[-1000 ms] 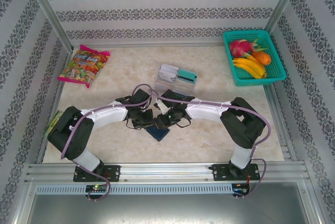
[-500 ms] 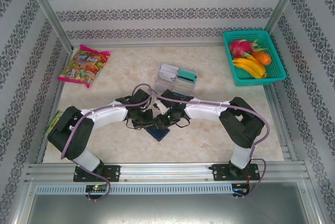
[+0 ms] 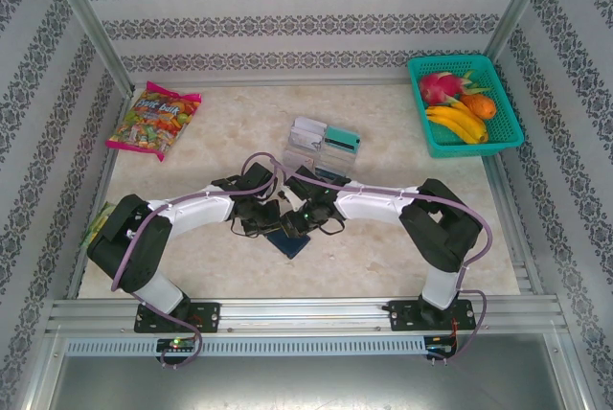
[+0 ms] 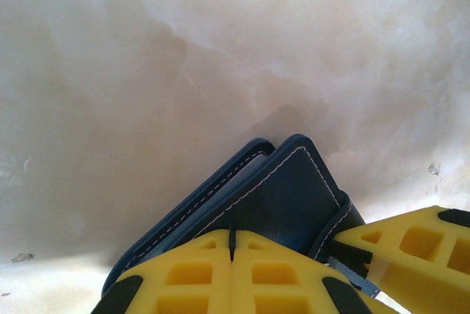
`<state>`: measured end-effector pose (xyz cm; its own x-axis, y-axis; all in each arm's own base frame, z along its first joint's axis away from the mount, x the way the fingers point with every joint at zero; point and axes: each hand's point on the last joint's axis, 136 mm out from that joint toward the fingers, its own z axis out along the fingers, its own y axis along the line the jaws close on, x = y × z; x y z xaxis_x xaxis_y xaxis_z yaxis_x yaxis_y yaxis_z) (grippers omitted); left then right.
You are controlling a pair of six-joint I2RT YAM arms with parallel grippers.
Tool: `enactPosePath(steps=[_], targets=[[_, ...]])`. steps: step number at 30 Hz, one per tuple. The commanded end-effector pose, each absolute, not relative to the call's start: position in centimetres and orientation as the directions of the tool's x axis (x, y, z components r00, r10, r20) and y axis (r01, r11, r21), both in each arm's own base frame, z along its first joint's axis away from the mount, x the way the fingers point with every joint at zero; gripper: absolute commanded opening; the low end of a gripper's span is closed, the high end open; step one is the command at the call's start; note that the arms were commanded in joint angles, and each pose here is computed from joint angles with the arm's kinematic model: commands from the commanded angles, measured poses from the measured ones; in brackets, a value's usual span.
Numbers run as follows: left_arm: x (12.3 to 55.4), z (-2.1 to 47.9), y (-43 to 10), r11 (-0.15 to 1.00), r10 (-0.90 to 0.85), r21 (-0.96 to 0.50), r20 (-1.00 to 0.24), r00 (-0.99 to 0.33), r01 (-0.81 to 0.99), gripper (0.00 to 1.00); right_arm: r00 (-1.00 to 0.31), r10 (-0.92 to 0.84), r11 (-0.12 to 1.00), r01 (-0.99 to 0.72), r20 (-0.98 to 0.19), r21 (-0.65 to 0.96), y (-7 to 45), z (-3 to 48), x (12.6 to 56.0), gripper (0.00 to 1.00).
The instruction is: Put the credit cards into the card holder
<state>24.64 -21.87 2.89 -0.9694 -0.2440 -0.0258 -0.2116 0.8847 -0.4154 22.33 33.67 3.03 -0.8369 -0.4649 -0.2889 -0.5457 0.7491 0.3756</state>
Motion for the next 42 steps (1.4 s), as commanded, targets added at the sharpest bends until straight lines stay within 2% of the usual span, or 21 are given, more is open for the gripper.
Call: enactPosePath(steps=[1,10,13,19,22,24,27,29,35,42], targets=[[24.0,1.4,-20.6,0.913,-0.241,-0.343,-0.020,-0.970,-0.220,0.00,-0.831,-0.534,0.781,-0.556,-0.156,0.285,31.1,-1.4,19.5,0.20],[24.0,1.5,-20.3,0.912,-0.250,-0.342,-0.024,-0.968,-0.227,0.00,-0.841,-0.532,0.813,-0.541,-0.102,0.217,29.6,-3.2,18.2,0.19],[24.1,1.6,-20.3,0.911,-0.249,-0.346,-0.027,-0.968,-0.225,0.00,-0.854,-0.505,0.820,-0.520,-0.127,0.239,29.6,-2.8,18.2,0.19],[26.0,3.9,-20.9,0.915,-0.223,-0.360,-0.077,-0.972,-0.182,0.01,-0.836,-0.462,0.786,-0.540,-0.296,0.301,32.8,3.8,22.3,0.21],[27.8,6.2,-20.9,0.921,-0.204,-0.362,-0.132,-0.970,-0.144,0.09,-0.820,-0.418,0.768,-0.549,-0.392,0.330,33.9,7.6,24.7,0.22],[29.2,8.1,-20.9,0.918,-0.200,-0.378,-0.172,-0.965,-0.122,0.13,-0.808,-0.380,0.760,-0.550,-0.449,0.347,34.3,10.0,26.2,0.28],[31.2,11.3,-20.5,0.912,-0.200,-0.400,-0.241,-0.950,-0.091,0.21,-0.792,-0.330,0.762,-0.545,-0.513,0.351,33.8,13.0,27.7,0.29],[32.3,13.5,-19.9,0.911,-0.207,-0.406,-0.294,-0.933,-0.074,0.24,-0.775,-0.307,0.770,-0.543,-0.553,0.334,33.1,14.7,28.4,0.34],[34.3,18.3,-16.5,0.898,-0.281,-0.431,-0.411,-0.867,-0.087,0.28,-0.717,-0.207,0.834,-0.485,-0.666,0.263,28.3,19.4,30.2,0.35],[35.5,20.1,-9.5,0.890,-0.406,-0.411,-0.513,-0.756,-0.199,0.29,-0.670,-0.007,0.933,-0.272,-0.742,0.236,18.4,22.2,32.3,0.41]])
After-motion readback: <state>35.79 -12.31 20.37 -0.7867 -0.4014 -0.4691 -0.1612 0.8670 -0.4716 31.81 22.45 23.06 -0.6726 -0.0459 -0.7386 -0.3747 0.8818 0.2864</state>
